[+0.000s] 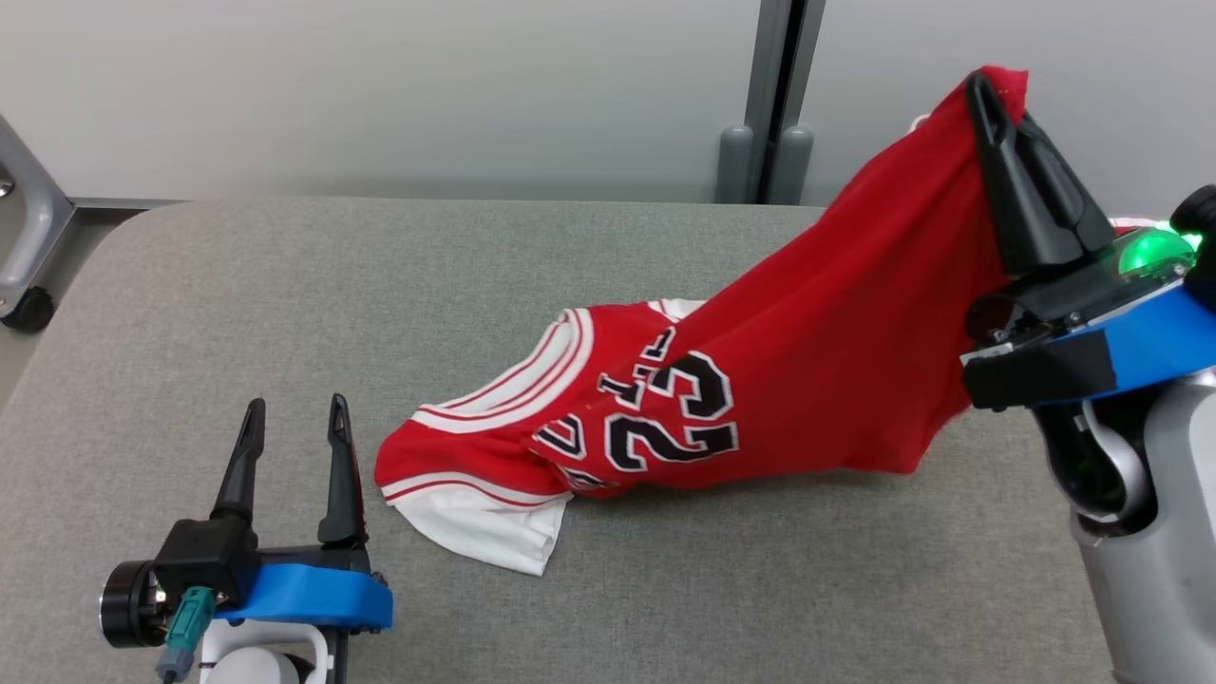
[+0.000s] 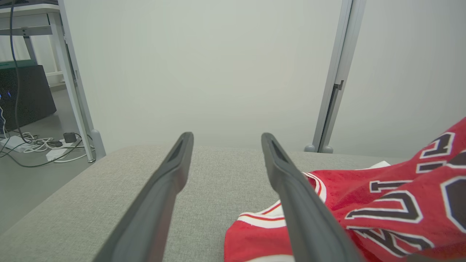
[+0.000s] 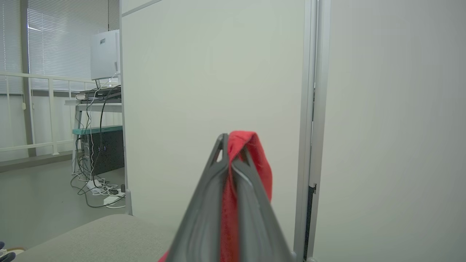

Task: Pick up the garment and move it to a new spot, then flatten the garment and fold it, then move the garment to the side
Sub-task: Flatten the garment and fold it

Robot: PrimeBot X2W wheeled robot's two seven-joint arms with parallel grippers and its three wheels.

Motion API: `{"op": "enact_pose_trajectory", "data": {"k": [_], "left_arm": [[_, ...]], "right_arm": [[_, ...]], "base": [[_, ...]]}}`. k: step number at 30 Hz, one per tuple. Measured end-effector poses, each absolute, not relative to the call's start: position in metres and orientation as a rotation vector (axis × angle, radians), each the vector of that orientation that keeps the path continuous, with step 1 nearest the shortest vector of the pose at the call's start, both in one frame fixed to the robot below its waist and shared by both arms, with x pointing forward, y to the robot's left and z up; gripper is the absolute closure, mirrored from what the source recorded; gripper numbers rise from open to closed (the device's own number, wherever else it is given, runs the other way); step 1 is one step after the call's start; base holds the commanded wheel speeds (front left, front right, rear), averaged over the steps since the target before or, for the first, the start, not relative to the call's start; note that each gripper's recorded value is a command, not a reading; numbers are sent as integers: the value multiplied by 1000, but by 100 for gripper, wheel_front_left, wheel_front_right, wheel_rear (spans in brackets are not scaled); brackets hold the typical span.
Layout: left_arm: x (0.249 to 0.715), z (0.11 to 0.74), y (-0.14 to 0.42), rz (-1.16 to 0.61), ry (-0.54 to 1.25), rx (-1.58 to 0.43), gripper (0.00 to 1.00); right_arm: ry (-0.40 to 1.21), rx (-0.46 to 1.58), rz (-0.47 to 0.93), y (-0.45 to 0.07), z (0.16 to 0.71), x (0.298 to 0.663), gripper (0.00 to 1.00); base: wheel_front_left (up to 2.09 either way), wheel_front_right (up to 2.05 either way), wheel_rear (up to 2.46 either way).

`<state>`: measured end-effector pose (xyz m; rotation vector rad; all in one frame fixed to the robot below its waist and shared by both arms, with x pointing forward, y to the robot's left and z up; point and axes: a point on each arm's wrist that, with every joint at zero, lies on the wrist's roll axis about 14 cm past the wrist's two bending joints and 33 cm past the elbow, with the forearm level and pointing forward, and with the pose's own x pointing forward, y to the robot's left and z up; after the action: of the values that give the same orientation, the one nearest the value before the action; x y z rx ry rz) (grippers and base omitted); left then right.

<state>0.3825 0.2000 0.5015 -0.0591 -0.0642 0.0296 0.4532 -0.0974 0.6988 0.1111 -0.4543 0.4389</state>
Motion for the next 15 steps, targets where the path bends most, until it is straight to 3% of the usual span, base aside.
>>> {"op": "enact_pose_trajectory", "data": {"k": [15], "left_arm": [[382, 501, 204, 43, -63, -73, 0]], "right_arm": [[-448, 91, 419, -105, 709, 453, 100]], "base": [[0, 0, 0]]}}
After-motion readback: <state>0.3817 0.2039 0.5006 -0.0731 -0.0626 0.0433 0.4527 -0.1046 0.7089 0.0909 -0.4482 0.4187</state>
